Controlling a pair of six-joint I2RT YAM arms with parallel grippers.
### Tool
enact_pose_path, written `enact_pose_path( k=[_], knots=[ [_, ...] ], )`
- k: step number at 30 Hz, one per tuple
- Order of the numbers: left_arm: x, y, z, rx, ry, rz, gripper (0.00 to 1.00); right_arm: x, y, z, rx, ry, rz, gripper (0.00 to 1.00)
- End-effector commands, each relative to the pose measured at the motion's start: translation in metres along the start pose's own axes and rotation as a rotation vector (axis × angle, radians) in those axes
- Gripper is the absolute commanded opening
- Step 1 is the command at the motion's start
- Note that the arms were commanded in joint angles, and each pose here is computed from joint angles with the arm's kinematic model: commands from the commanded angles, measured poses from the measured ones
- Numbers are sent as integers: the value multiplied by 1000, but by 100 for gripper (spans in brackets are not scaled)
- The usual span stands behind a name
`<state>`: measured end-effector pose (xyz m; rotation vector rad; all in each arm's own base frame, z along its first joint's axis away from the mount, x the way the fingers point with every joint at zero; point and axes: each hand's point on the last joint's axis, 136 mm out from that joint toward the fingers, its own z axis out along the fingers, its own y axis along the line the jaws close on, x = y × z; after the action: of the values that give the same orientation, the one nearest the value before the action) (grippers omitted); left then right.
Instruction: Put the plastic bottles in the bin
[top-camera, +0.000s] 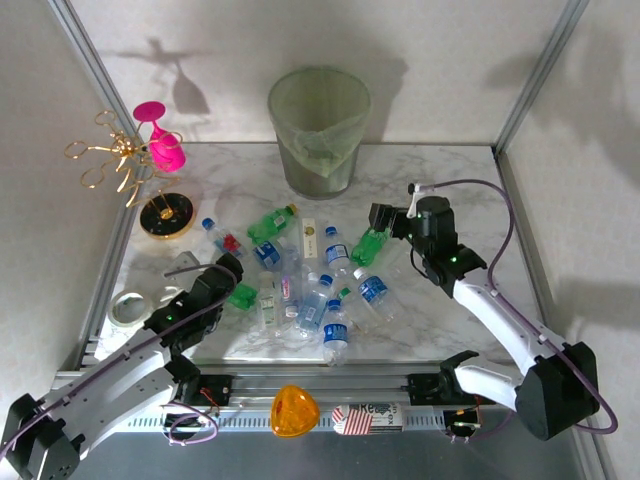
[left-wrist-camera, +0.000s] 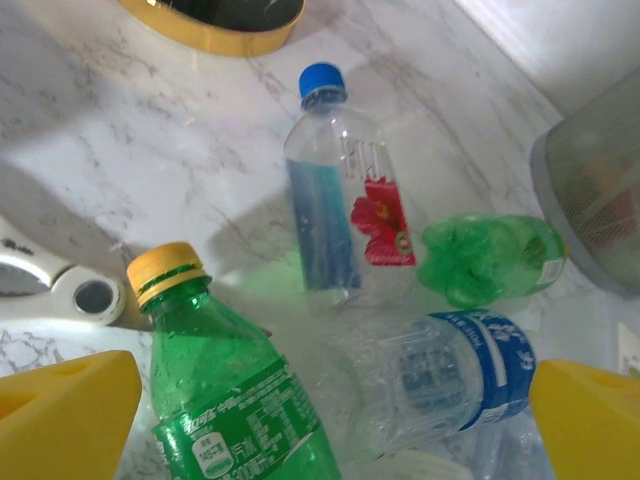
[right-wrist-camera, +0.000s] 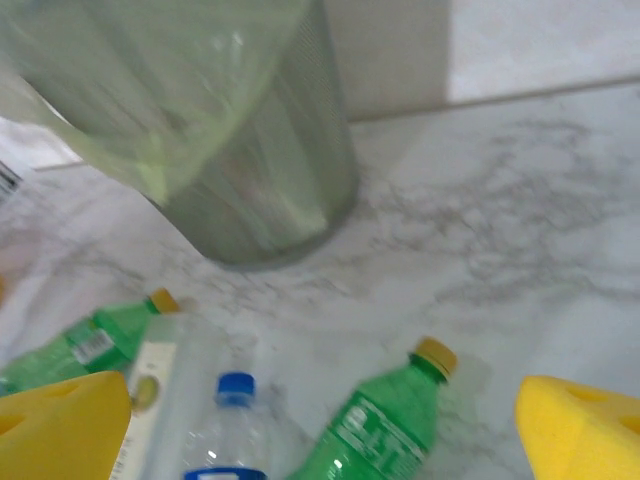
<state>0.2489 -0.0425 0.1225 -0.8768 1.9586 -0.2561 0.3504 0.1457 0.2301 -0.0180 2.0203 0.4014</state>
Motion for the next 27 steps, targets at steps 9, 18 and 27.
enact_pose_path(
  k=[9, 18, 27],
  knots=[
    [42, 40, 17, -167, 80, -395, 96, 35, -13, 20, 57, 93, 29, 99],
    [56, 46, 23, -168, 96, -450, 90, 42, -14, 22, 53, 99, 19, 99],
    [61, 50, 33, -197, 85, -412, 89, 45, -17, 21, 62, 105, 20, 99]
  ],
)
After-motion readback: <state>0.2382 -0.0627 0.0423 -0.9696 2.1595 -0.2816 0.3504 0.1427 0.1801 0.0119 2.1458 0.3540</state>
